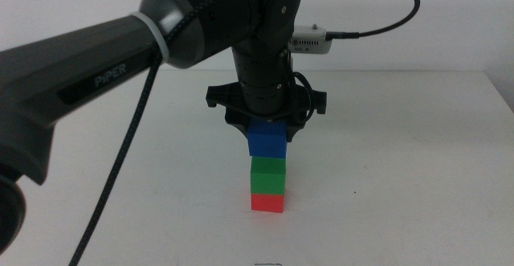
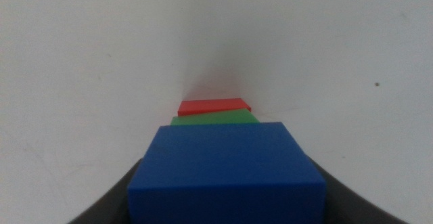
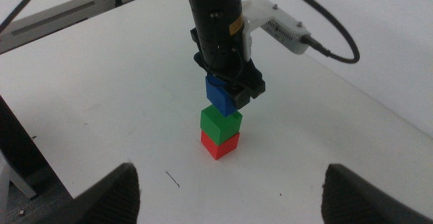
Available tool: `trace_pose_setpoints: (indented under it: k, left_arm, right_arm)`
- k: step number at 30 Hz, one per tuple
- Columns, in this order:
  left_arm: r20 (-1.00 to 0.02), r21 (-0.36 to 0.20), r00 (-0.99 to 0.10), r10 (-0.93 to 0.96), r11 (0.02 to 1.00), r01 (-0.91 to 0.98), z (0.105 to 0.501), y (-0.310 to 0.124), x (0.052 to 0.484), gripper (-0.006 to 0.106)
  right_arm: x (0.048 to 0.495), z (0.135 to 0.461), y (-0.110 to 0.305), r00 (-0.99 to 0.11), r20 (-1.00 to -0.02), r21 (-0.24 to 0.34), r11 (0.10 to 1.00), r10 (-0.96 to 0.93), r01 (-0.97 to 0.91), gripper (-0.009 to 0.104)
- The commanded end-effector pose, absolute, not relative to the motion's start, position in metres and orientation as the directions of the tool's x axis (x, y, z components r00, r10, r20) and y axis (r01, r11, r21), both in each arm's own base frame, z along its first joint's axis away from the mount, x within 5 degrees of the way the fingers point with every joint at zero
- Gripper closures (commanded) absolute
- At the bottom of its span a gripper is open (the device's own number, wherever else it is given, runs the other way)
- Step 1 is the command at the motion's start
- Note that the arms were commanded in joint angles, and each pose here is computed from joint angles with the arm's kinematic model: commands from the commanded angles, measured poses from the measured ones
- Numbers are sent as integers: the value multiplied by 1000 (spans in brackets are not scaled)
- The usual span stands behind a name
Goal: Stack red cubes first, then green, then blue cubes in a specific spot.
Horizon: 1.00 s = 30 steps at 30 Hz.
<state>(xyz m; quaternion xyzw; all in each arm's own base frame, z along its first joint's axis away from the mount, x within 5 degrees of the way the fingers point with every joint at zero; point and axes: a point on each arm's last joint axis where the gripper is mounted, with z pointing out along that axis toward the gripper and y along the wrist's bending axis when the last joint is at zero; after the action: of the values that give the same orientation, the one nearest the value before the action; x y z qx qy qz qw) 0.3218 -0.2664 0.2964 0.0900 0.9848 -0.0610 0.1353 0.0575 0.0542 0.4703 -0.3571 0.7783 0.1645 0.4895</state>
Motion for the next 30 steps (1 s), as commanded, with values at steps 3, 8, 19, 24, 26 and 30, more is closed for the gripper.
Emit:
trace_pose_setpoints:
  k: [3, 8, 19, 24, 26, 30]
  left_arm:
    - [-277, -90, -950, 146, 980, 177, 318, -259, 312, 63]
    - [-265, -85, -953, 149, 981, 177, 309, -262, 316, 63]
    - [-243, -76, -958, 151, 982, 174, 299, -265, 319, 63]
    - [-232, -101, -970, 71, 990, 97, 299, -266, 319, 63]
    - [-227, -109, -972, 55, 991, 82, 299, -266, 318, 63]
    - [-223, -116, -974, 49, 990, 76, 299, -266, 318, 63]
  right_arm:
    - [59, 482, 54, -203, -915, -113, 705, -348, -701, 22]
    - [59, 482, 54, -203, -915, -113, 705, -348, -701, 22]
    - [59, 482, 54, -203, -915, -113, 705, -348, -701, 22]
    - [59, 482, 54, -203, -915, -113, 705, -348, -701, 22]
    - [59, 482, 54, -203, -915, -113, 705, -348, -701, 22]
    - [59, 482, 54, -203, -915, -113, 705, -348, -701, 22]
